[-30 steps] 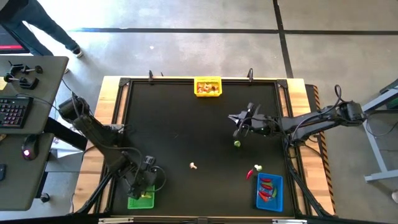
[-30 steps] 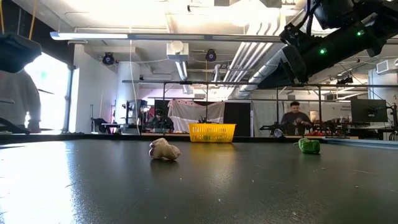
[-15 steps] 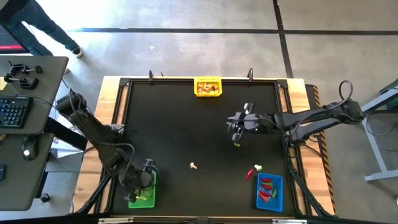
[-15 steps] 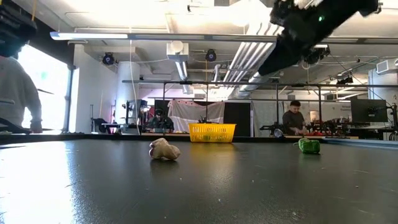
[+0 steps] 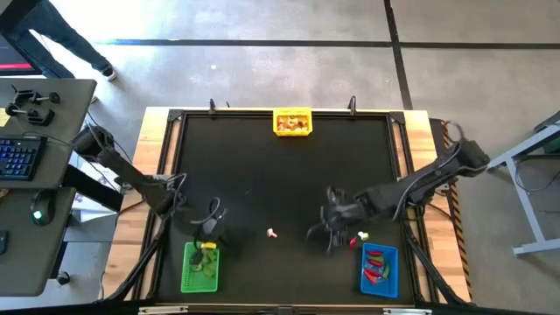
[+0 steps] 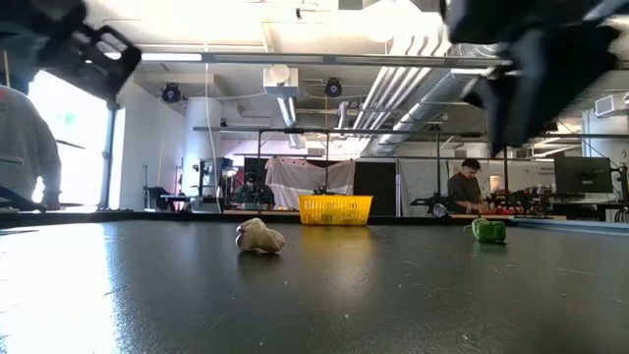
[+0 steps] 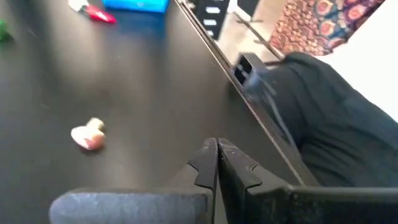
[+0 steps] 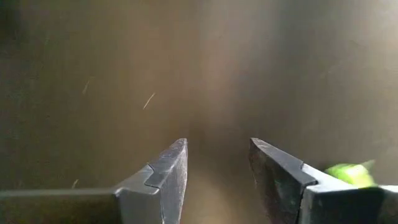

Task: Sort produce into baskets
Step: Put the red chili into the blue bin

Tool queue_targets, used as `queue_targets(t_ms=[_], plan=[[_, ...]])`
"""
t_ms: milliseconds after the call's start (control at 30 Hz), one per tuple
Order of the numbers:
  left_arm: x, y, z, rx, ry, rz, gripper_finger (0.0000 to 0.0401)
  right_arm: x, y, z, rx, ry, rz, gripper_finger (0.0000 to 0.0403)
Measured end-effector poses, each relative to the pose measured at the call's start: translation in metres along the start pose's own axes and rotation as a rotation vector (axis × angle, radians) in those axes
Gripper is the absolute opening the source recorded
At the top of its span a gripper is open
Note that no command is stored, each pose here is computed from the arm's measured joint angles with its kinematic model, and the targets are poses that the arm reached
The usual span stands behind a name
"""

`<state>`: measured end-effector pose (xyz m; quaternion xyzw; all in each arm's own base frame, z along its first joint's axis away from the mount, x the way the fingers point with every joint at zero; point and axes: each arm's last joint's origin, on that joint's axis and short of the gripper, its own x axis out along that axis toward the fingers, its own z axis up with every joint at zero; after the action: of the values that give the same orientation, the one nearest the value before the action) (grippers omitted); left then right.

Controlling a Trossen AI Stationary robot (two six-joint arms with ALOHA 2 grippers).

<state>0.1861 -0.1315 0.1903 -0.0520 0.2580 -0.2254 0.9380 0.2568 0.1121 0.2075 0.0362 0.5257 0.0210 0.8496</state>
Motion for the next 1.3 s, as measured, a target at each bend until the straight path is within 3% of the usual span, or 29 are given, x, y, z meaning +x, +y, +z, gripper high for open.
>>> queue_targets(t_ms=[100,333,567,833,1000,1167,1300], plan=[[-0.001,0.008,0.007,0.047,-0.053,0.035,0.0000,0.009,0.025,-0.005,-0.066,0.123,0.043,0.0163],[0.001,0.026,0.015,0.111,-0.102,0.124,0.0000,0.031,0.062,-0.025,-0.091,0.325,0.033,0.0163],[0.008,0.041,0.013,0.120,-0.080,0.140,0.0000,0.044,0.060,-0.045,-0.115,0.480,-0.035,0.0163],[0.014,0.048,0.011,0.106,-0.064,0.162,0.0000,0.045,0.052,-0.043,-0.159,0.505,-0.052,0.0150],[0.016,0.048,0.009,0.082,-0.054,0.159,0.0000,0.040,0.050,-0.033,0.068,0.532,-0.050,0.0146],[0.016,0.048,0.009,0.095,-0.056,0.168,0.0000,0.033,0.047,-0.024,0.406,0.540,-0.150,0.0153],[0.016,0.048,0.009,0.096,-0.056,0.169,0.0000,0.036,0.041,-0.021,0.580,0.558,-0.174,0.0155]])
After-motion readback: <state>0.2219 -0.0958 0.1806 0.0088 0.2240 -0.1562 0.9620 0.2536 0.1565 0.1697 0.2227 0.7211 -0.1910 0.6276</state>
